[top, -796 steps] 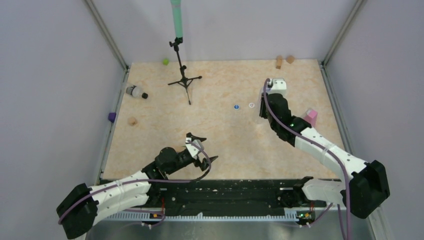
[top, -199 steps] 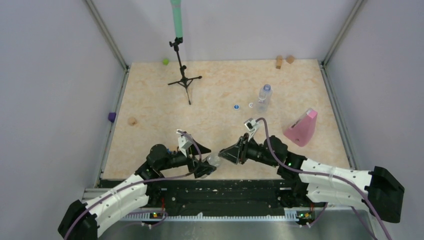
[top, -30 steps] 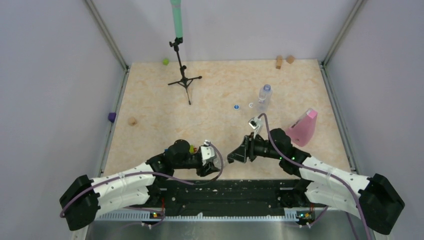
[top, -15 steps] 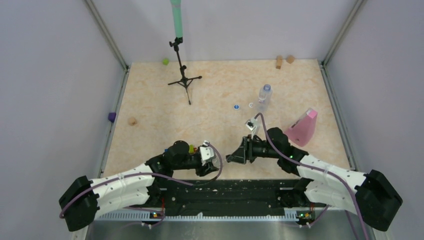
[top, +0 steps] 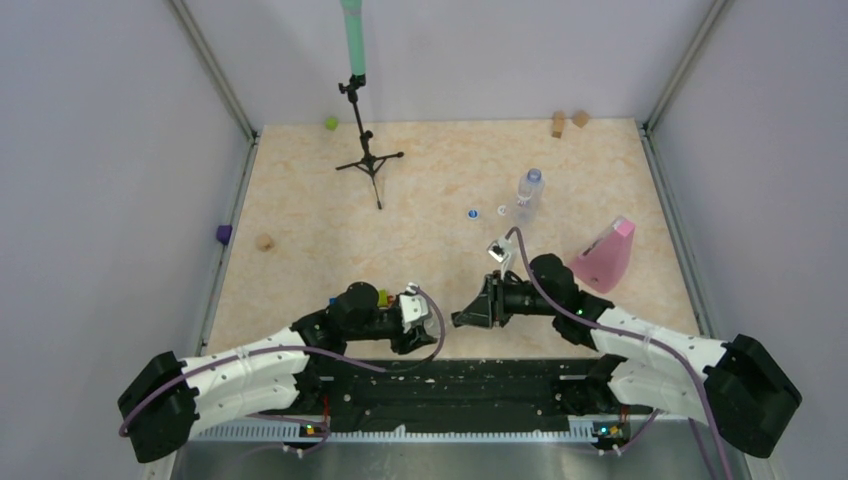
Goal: Unscrew the bottle caps
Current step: Unscrew the bottle cap from the plastic bottle.
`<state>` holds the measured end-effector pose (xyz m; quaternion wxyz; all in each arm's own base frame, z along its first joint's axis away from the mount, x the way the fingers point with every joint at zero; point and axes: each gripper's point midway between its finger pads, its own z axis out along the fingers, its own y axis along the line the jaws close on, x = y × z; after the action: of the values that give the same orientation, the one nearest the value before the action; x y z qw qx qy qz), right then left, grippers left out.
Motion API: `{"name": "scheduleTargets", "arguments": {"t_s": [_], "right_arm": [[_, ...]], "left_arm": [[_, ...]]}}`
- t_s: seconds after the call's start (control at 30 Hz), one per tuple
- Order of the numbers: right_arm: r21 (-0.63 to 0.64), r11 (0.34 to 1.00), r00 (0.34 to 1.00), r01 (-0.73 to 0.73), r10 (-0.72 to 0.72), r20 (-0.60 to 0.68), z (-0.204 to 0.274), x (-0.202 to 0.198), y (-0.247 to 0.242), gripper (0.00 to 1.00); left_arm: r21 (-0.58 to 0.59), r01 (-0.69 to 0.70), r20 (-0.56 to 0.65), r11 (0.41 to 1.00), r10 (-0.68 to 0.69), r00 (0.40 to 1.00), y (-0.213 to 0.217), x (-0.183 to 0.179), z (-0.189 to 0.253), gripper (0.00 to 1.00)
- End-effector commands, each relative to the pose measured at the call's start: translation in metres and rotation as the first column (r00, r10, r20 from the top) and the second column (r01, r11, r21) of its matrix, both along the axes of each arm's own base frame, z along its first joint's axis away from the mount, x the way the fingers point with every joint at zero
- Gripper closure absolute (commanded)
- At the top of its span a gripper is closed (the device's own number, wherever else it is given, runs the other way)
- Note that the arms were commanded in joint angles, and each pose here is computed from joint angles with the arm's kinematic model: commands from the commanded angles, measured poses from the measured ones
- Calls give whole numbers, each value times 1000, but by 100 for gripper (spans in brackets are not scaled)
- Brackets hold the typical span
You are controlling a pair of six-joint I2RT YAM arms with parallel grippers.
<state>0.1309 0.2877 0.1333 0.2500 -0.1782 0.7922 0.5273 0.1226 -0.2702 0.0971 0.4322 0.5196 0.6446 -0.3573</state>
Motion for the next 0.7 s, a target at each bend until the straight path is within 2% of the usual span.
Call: {"name": "scheduleTargets", "arguments": {"t_s": [0.0, 0.17, 0.47, 0.53, 0.67], "right_arm": [[94, 987, 981, -128, 113, 158, 34, -4, 13, 100], [153, 959, 895, -240, 158, 416, 47, -12, 11, 100], [25, 932, 683, -361, 246, 688, 48, -7, 14, 100], [-8, 923, 623, -384, 266, 736, 46, -7, 15, 100], [-91, 896, 426, -435, 294, 855, 47, -17, 17, 100]], "left_arm": [[-75, 23, 50, 997, -20, 999, -9, 3, 18, 100], [-121, 87, 62, 989, -80, 995, -14, -7, 25, 100], [-175, 199, 73, 964, -189, 979, -21, -24, 36, 100], [-180, 230, 68, 957, -221, 973, -22, -30, 37, 100], [-188, 269, 67, 945, -261, 963, -24, -36, 39, 100]]}}
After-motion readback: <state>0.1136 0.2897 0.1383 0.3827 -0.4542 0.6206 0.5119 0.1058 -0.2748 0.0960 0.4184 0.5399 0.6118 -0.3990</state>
